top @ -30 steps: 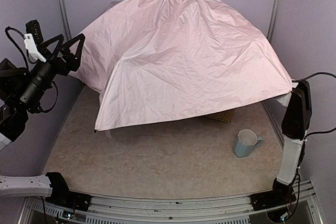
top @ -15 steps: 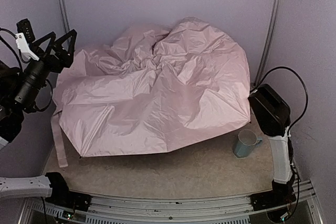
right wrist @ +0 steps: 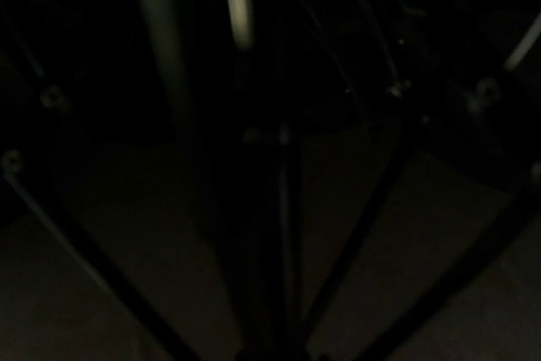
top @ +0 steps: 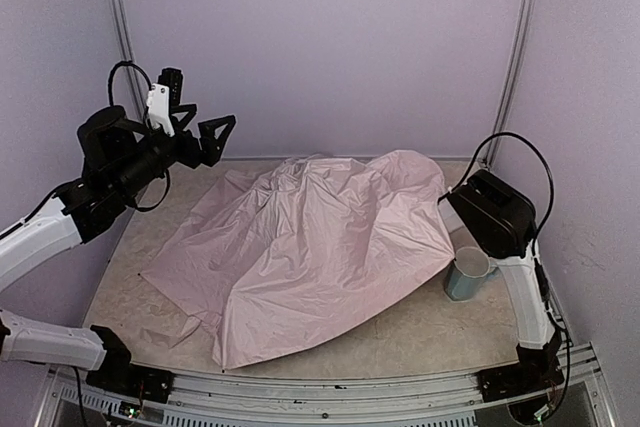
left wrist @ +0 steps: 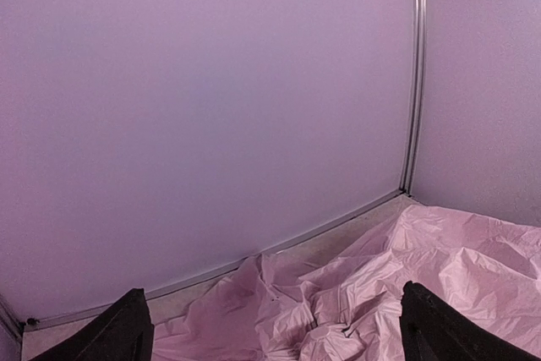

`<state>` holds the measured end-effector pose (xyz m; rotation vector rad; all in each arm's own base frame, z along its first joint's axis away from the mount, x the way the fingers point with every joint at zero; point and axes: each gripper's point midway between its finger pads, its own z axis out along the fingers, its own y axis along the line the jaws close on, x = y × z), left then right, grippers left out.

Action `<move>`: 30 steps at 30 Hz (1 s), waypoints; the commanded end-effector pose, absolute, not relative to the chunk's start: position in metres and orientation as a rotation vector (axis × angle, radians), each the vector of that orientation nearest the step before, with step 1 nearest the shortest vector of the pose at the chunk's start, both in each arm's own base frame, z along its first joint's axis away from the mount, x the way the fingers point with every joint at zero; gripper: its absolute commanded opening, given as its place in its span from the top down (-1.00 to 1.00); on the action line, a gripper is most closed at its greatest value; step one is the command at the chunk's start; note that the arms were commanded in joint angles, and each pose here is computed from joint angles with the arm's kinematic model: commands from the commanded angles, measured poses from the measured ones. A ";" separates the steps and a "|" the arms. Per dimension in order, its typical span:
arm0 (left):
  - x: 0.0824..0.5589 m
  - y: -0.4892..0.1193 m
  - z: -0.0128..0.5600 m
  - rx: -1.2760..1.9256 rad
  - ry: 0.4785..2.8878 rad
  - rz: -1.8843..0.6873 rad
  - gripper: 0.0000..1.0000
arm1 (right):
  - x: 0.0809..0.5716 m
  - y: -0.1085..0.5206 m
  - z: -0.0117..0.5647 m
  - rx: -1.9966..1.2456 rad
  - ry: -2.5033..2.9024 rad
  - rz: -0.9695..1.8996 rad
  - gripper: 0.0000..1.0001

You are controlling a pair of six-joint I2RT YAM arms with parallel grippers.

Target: Put away the umbrella

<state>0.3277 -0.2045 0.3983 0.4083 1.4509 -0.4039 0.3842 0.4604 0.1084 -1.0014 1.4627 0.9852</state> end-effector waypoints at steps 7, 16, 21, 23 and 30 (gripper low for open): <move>0.313 -0.192 0.412 0.383 1.389 -0.433 -0.96 | 0.395 0.451 0.274 -1.007 1.257 0.824 1.00; 0.294 -0.183 0.421 0.390 1.337 -0.435 -0.95 | 0.398 0.407 0.353 -1.091 1.340 0.544 1.00; 0.291 -0.181 0.421 0.398 1.341 -0.425 -0.95 | 0.407 0.378 0.398 -1.101 1.397 0.309 1.00; 0.289 -0.180 0.420 0.403 1.342 -0.422 -0.95 | 0.412 0.365 0.402 -1.128 1.422 0.194 1.00; 0.292 -0.180 0.411 0.421 1.368 -0.395 -0.96 | 0.447 0.317 0.475 -0.957 1.365 -0.248 1.00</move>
